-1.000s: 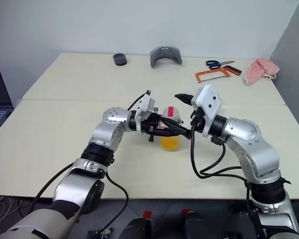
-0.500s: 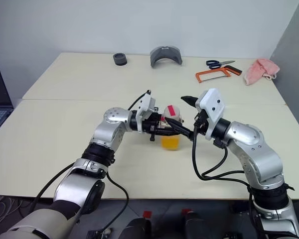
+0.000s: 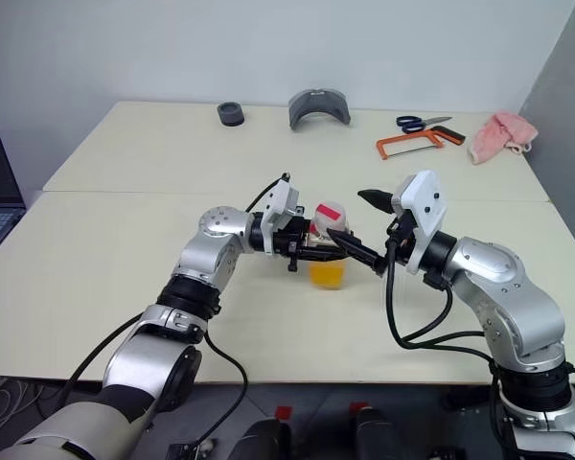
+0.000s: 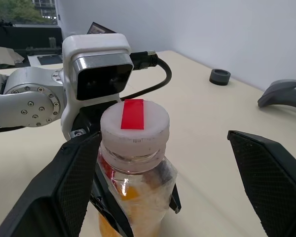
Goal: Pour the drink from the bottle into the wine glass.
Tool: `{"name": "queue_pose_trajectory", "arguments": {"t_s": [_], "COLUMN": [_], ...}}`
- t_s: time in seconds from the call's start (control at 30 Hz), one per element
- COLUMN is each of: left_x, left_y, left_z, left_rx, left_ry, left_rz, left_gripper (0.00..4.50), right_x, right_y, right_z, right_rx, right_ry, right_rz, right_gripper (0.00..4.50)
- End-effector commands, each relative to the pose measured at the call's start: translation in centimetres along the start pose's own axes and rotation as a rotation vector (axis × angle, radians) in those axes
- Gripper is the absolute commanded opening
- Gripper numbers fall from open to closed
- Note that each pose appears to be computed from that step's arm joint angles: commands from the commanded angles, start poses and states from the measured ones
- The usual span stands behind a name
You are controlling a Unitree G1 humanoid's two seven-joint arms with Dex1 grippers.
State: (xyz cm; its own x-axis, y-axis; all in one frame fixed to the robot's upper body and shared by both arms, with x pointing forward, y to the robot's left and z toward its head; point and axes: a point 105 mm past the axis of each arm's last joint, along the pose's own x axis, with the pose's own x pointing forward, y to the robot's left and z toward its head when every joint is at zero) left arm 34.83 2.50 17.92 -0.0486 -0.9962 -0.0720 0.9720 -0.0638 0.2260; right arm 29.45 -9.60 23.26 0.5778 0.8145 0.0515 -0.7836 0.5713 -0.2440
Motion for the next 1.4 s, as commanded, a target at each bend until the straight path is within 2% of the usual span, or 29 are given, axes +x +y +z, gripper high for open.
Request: {"name": "queue_pose_trajectory", "arguments": {"t_s": [0.03, 0.23, 0.4, 0.73, 1.4], "left_x": [0.0, 0.1, 0.2, 0.2, 0.3], "left_y": [0.2, 0.2, 0.2, 0.1, 0.1], "left_z": [1.3, 1.3, 1.2, 1.2, 1.1], "left_rx": [0.052, 0.051, 0.049, 0.050, 0.046], "left_ry": [-0.021, -0.023, -0.026, -0.025, -0.025], "left_rz": [-0.006, -0.005, -0.006, -0.007, -0.008], "left_gripper": [1.64, 1.64, 1.64, 1.64, 1.64], "right_x": [-0.6, -0.9, 0.6, 2.1, 1.1], "right_y": [1.2, 1.8, 1.2, 0.8, 0.0], "right_z": [1.4, 1.6, 2.4, 2.2, 1.7], "right_rx": [-0.011, -0.009, -0.089, -0.168, -0.142], "right_ry": [-0.032, -0.017, -0.047, -0.043, -0.018], "right_rz": [0.058, 0.089, 0.021, -0.018, -0.056], "right_gripper": [4.35, 4.35, 4.35, 4.35, 4.35]}}
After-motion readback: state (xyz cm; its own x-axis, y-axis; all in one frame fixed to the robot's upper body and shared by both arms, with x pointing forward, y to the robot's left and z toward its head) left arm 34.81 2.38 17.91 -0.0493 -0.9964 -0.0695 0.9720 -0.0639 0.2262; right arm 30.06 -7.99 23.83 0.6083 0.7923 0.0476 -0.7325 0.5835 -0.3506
